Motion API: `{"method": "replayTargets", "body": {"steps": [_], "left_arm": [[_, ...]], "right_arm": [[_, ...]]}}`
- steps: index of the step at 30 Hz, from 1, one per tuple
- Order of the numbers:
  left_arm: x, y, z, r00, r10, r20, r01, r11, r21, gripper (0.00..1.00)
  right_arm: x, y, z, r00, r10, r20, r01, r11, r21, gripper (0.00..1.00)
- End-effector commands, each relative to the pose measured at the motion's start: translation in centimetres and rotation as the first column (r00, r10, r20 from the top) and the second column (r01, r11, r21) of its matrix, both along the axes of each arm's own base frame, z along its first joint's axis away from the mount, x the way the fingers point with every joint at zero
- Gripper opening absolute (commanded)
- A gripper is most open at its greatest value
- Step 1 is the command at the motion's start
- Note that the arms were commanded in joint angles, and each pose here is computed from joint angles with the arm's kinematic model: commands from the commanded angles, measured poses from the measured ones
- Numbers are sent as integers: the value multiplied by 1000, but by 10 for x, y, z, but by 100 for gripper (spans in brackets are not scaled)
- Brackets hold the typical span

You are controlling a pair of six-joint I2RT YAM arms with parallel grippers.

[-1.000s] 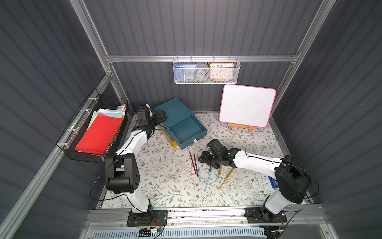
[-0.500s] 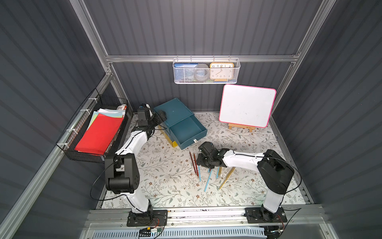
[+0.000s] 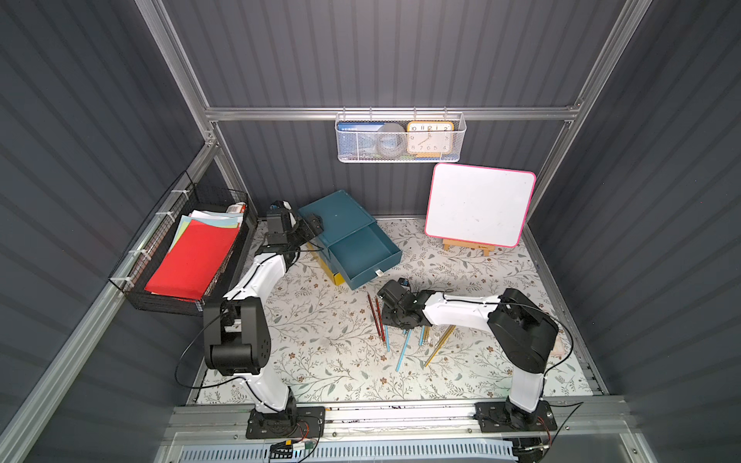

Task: Please place the pencils in the drawer according to their color
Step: Pick up the pencil from the center of the board.

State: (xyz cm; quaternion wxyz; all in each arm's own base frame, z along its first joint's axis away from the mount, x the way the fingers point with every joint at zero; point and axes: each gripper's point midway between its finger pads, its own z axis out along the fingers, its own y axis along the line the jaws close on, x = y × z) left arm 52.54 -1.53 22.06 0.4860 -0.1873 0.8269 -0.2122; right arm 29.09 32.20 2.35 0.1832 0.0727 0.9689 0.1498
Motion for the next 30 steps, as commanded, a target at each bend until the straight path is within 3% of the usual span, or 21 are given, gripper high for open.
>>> {"method": "replayTargets", "body": {"steps": [1,7,13,18,30], "left_arm": [[-10,-9,-10,999,-33,-37,33,999,3,100],[-10,-10,-9,999,-34,-34,34,999,1,100],[-10,-10,-9,999,-35,-34,35,999,-1,100],[-10,-10,-9,999,-35,-34,34,999,-1,100],[-9,-10,-12,999,-34,-39,34,999,-2,100]], "right_arm": [[-4,-7,-10,1000,7,-12,-8,997,-71,45],[-8,-9,-13,999,22,-25,-25,993,-113,41],[-18,-15,-16,998,48,-40,-55,973,-225,35],[-25,-18,-25,997,47,-66,-61,969,-238,33],[-30,-20,-20,997,47,-65,-61,971,-229,9]]}}
